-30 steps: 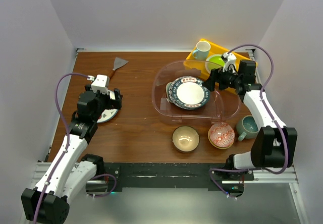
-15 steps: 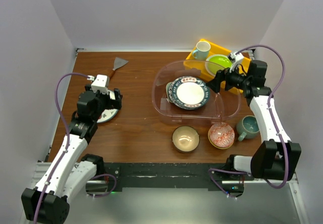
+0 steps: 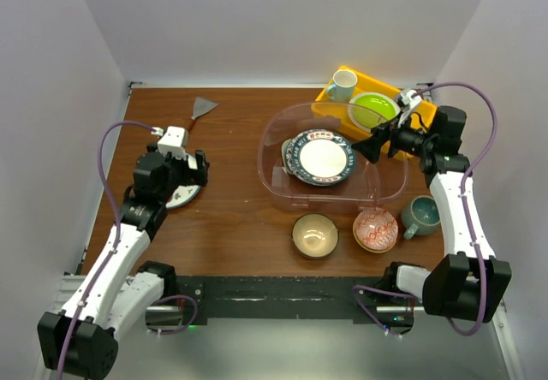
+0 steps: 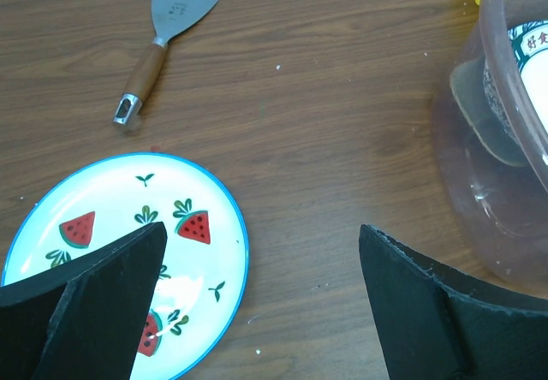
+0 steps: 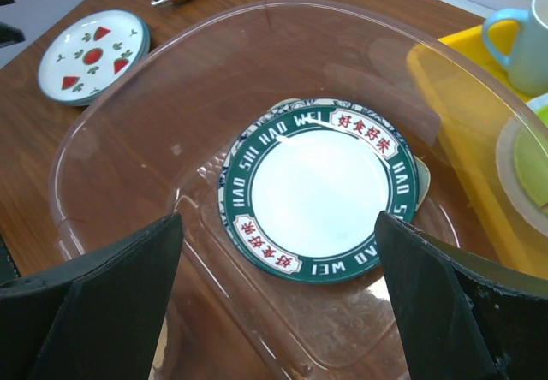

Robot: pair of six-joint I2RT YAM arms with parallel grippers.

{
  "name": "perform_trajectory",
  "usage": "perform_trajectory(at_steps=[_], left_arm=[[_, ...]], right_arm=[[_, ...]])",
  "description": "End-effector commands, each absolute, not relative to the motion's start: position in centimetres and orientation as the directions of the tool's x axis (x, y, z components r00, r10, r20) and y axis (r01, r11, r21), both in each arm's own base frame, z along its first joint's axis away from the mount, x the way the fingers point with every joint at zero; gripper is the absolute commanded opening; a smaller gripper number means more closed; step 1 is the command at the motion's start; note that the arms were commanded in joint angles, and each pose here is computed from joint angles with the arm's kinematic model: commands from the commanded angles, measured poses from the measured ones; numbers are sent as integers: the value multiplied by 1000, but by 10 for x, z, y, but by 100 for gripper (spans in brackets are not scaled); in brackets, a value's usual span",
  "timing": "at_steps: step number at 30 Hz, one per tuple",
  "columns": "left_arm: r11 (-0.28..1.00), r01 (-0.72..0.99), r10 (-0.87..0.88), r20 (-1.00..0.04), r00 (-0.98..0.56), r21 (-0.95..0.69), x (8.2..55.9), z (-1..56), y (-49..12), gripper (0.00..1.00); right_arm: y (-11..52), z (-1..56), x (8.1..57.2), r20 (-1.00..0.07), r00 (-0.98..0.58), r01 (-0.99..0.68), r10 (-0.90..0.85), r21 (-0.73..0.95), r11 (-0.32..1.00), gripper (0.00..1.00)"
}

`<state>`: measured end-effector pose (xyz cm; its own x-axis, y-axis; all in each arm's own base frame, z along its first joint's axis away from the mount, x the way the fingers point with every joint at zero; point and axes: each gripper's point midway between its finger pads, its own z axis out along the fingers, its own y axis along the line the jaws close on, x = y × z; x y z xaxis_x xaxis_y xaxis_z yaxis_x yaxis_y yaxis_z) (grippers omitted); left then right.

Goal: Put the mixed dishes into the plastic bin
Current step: Pick up the plate at the center of the board.

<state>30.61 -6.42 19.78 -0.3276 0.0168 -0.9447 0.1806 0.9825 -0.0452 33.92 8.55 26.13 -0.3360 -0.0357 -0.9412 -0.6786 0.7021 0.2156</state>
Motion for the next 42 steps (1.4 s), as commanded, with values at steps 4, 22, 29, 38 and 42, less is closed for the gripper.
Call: perform_trajectory(at_steps=[4,22,29,38,42], left_arm=[[978,195,-11,-947,-321,-77,311,198,-69,100],[968,227,-23,-936,-351,-109,313,190,-78,100],[966,234,-22,-935,-355,-112,312,189,-80,100],[963,241,-23,-933,-360,-117,313,188,-81,100],[962,244,-21,-930,-367,-119,313,185,-82,100]], right_arm=[[97,274,325,-959,-284,-752,-3,220,621,98],[98,279,320,-962,-274,-758,9,222,614,98],[97,279,320,-961,-276,-755,13,225,616,98],[97,278,321,-960,-278,-755,16,229,615,98],[96,278,321,-960,-278,-754,17,229,616,98]])
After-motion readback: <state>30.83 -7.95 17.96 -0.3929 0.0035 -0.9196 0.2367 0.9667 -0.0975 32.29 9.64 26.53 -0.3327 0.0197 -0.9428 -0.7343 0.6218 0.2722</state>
